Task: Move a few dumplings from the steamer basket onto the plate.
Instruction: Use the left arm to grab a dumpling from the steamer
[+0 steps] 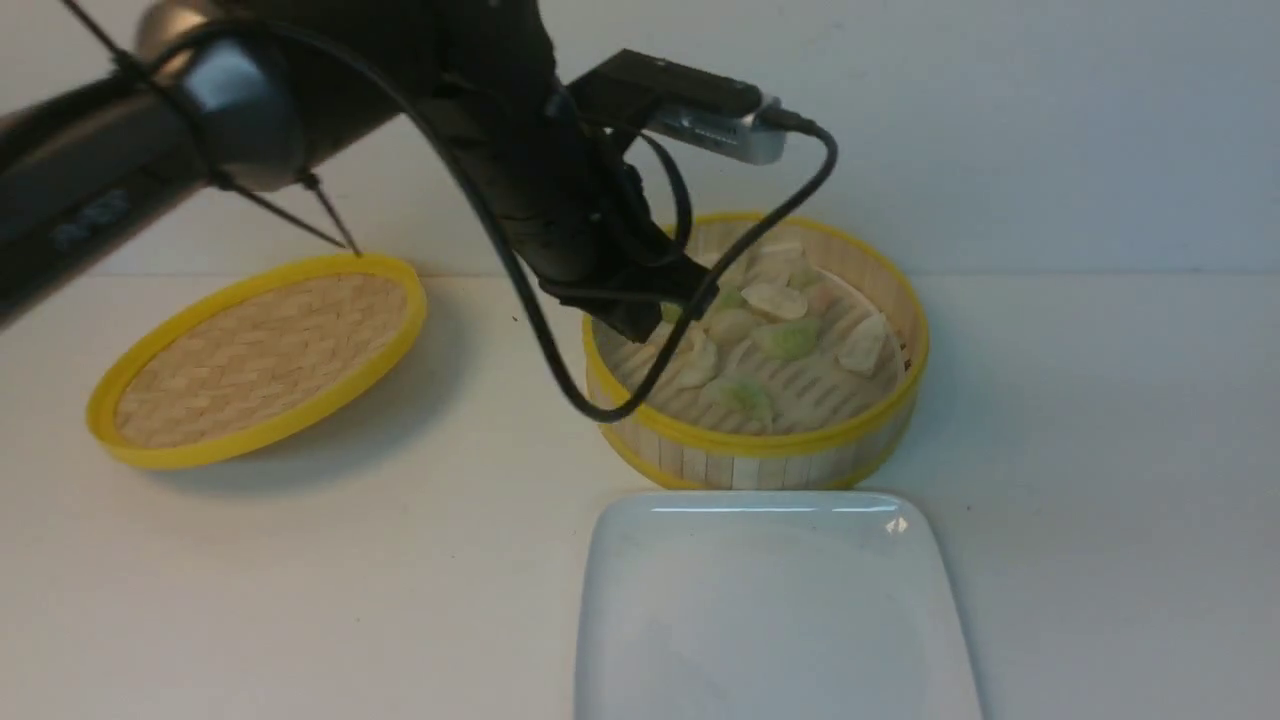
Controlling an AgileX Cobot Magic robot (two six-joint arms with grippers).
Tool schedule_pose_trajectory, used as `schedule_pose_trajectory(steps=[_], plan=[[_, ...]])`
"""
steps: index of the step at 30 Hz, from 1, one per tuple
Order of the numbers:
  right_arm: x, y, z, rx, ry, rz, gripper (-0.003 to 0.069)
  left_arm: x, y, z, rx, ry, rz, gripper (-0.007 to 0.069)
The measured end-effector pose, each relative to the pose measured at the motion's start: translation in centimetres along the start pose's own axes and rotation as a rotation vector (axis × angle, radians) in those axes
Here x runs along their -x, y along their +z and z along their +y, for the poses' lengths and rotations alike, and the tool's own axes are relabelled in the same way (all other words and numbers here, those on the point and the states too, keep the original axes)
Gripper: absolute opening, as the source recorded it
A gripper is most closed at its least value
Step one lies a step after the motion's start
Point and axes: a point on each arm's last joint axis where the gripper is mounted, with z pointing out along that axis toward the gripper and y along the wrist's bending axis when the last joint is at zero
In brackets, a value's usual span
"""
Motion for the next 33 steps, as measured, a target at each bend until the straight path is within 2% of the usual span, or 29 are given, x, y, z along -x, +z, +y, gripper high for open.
schedule_pose_trajectory(steps=[7,12,17,20,25,28,33], plan=[[0.2,0.0,0.1,0.007,0.004,-0.027,-0.0014,2.8,6.6,1.8,0.026,0.035,0.01,-0.0006],[0.3,0.0,0.1,0.007,0.004,-0.029,-0.0014,3.4,10.8,2.7,0.024,0.036,0.035,0.0036],[0.3,0.0,0.1,0.008,0.004,-0.03,-0.0014,3.6,13.4,3.3,0.031,0.04,0.045,0.0148],[0.3,0.0,0.1,0.008,0.002,-0.03,-0.0014,3.5,14.4,3.7,0.046,0.045,0.042,0.0254],[0.3,0.0,0.1,0.008,0.002,-0.028,-0.0014,3.7,15.0,4.0,0.072,0.058,0.018,0.037],[0.3,0.0,0.1,0.008,0.002,-0.028,-0.0014,3.8,15.4,4.2,0.089,0.066,0.001,0.0397],[0.2,0.0,0.1,0.008,0.002,-0.027,-0.0014,3.7,16.0,4.4,0.092,0.065,-0.004,0.0392]])
